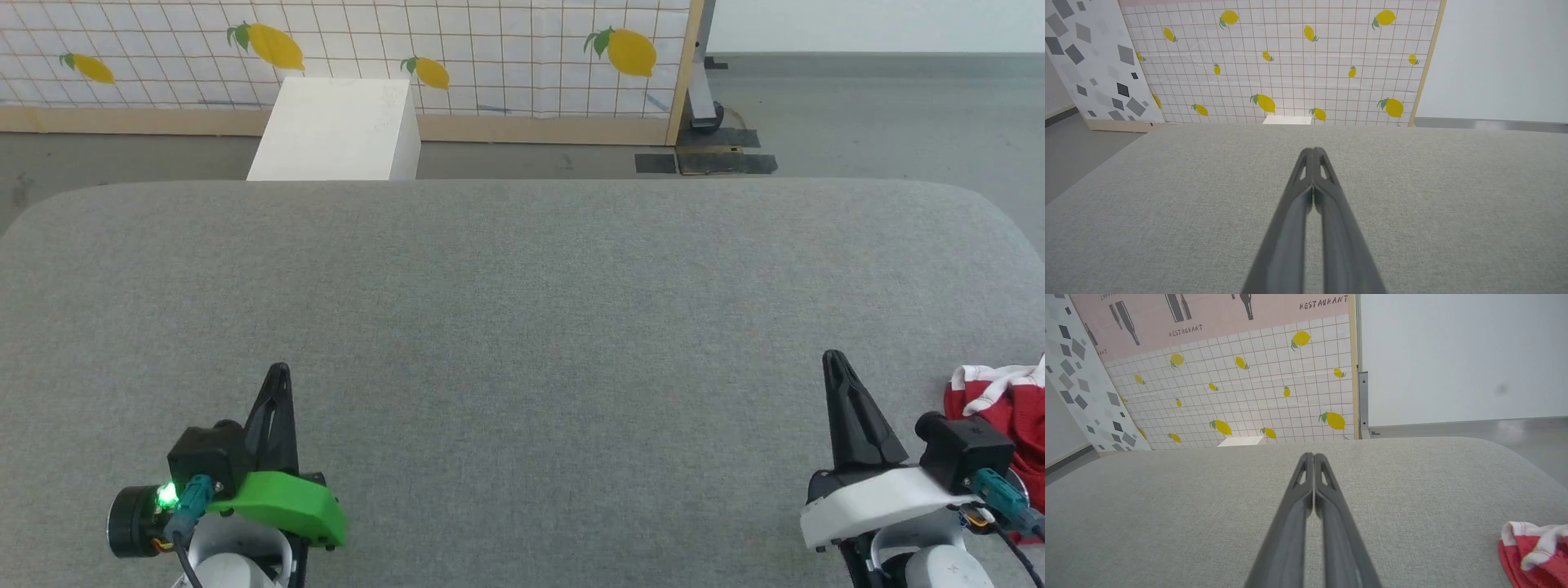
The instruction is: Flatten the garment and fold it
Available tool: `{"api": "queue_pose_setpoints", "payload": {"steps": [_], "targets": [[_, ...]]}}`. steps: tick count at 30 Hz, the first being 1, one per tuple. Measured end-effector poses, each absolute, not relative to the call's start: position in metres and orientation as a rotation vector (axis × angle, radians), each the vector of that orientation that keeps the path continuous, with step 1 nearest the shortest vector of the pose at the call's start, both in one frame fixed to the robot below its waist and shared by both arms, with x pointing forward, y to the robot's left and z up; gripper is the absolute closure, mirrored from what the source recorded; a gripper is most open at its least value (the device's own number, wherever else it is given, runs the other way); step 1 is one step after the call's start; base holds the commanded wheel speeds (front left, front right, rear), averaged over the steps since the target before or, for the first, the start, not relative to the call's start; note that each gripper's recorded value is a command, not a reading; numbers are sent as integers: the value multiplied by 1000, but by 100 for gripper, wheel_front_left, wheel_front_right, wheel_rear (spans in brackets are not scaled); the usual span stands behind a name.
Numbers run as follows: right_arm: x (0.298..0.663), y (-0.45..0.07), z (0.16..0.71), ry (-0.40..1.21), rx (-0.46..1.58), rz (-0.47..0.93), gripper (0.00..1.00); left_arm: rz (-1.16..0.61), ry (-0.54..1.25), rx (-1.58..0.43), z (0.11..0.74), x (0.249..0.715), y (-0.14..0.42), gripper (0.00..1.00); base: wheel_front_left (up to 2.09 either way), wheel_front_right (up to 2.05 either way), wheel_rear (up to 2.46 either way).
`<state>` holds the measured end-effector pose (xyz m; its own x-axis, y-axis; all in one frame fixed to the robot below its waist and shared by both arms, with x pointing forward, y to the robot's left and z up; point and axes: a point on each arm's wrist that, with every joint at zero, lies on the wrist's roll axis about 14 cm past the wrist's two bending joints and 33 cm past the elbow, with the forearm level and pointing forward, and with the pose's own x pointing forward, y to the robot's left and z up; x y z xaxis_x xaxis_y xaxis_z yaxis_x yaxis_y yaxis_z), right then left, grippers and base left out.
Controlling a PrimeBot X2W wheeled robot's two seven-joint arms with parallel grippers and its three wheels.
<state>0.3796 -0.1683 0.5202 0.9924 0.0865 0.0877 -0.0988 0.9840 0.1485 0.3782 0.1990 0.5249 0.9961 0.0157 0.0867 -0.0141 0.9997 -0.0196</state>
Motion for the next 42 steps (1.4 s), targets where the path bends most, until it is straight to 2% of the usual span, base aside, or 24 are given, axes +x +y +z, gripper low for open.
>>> {"api": "queue_pose_setpoints", "payload": {"steps": [42], "targets": [[377,-163,529,-57,75,117,100,-2,-59,8,531,377,188,100,0,0,0]]}}
